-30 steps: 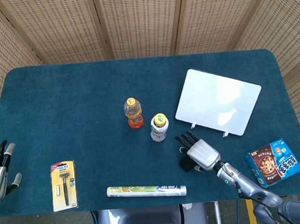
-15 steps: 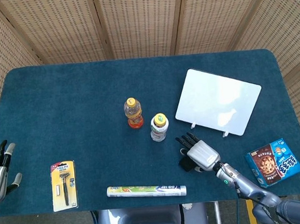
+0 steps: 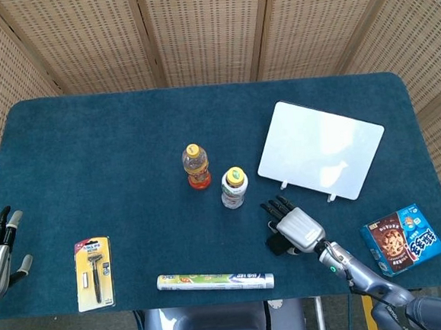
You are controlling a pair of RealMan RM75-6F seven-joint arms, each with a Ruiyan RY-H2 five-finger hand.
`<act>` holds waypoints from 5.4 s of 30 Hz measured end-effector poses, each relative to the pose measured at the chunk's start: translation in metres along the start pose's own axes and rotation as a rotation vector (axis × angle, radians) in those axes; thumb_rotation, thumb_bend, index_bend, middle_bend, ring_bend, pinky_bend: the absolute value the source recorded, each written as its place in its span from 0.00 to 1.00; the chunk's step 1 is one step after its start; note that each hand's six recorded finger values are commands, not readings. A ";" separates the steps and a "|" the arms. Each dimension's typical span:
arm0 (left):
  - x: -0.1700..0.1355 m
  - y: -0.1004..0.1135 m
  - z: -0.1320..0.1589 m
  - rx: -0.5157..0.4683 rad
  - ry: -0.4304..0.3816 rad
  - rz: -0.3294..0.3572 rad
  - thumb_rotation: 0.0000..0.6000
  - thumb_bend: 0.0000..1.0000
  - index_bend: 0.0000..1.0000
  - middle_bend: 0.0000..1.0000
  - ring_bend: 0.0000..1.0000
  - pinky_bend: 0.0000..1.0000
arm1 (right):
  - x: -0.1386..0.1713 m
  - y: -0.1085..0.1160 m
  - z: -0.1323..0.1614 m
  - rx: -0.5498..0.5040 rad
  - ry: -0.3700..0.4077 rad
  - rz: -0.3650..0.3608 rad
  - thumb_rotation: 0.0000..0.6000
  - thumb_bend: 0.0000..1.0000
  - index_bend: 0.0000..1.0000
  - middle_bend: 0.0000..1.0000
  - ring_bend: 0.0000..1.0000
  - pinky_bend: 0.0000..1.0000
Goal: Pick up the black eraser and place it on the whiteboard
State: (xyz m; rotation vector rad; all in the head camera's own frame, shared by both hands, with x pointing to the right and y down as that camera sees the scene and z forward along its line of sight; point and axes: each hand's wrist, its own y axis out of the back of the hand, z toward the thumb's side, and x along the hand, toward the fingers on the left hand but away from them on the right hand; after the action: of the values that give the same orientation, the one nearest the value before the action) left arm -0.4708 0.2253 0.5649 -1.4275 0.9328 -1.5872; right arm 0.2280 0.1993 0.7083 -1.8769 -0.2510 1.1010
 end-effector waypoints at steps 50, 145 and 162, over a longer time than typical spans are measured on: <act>-0.001 0.001 0.005 -0.002 -0.020 0.007 1.00 0.33 0.00 0.00 0.00 0.00 | 0.037 0.073 -0.111 -0.065 -0.400 -0.441 1.00 0.16 0.51 0.06 0.00 0.00; -0.002 0.001 0.012 -0.012 -0.022 -0.012 1.00 0.33 0.00 0.00 0.00 0.00 | -0.007 0.047 -0.167 -0.058 -0.710 -0.547 1.00 0.16 0.52 0.06 0.00 0.00; -0.002 0.000 0.011 -0.011 -0.016 -0.019 1.00 0.33 0.00 0.00 0.00 0.00 | -0.005 0.042 -0.171 -0.086 -0.717 -0.536 1.00 0.16 0.32 0.00 0.00 0.00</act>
State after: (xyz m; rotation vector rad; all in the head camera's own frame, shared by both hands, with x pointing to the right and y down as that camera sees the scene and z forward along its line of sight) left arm -0.4594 0.2265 0.5650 -1.4584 0.9224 -1.5840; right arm 0.3474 0.0693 0.7089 -1.2884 -1.1471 1.3379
